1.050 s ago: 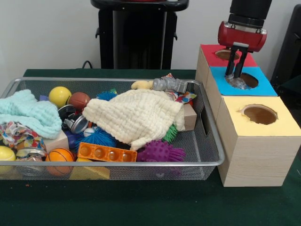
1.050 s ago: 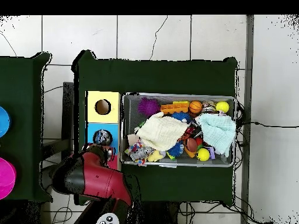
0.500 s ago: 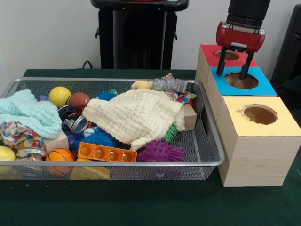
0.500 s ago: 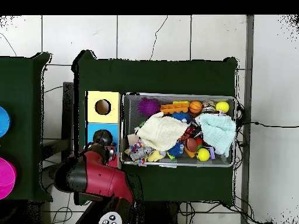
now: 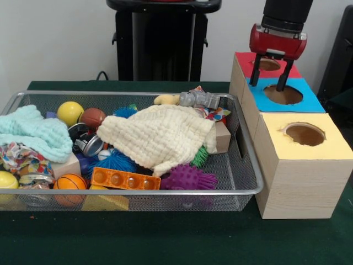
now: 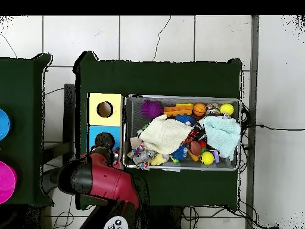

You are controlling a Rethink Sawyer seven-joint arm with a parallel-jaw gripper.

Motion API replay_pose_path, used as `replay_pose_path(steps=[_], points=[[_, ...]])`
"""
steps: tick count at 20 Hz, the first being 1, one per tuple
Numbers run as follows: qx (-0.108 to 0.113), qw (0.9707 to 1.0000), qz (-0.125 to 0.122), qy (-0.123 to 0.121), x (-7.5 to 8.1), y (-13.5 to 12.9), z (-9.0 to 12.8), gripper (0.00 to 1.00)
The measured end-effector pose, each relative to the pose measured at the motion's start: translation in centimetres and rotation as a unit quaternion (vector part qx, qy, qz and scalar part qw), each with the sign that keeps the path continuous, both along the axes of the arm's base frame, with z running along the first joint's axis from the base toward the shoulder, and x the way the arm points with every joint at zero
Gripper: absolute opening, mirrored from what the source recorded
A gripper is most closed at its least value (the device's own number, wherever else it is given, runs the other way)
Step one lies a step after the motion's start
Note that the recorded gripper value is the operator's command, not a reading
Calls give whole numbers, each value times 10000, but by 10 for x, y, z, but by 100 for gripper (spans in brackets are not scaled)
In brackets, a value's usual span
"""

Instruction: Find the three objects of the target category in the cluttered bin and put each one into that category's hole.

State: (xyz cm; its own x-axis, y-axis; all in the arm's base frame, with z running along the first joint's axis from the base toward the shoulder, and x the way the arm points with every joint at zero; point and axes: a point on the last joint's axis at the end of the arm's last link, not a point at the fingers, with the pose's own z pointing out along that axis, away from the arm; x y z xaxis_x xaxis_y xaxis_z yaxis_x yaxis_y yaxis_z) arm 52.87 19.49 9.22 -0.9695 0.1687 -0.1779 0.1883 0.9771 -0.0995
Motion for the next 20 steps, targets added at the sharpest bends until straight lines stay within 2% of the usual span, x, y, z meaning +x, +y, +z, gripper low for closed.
replay_pose_path(steps=[6,13,16,20], points=[[34,9999,-99,88,13,-9,30,100],[142,9996,-176,-187,30,-14,63,100],[175,9992,-246,-244,35,-21,69,100],[231,9980,-478,-351,46,-46,80,100]])
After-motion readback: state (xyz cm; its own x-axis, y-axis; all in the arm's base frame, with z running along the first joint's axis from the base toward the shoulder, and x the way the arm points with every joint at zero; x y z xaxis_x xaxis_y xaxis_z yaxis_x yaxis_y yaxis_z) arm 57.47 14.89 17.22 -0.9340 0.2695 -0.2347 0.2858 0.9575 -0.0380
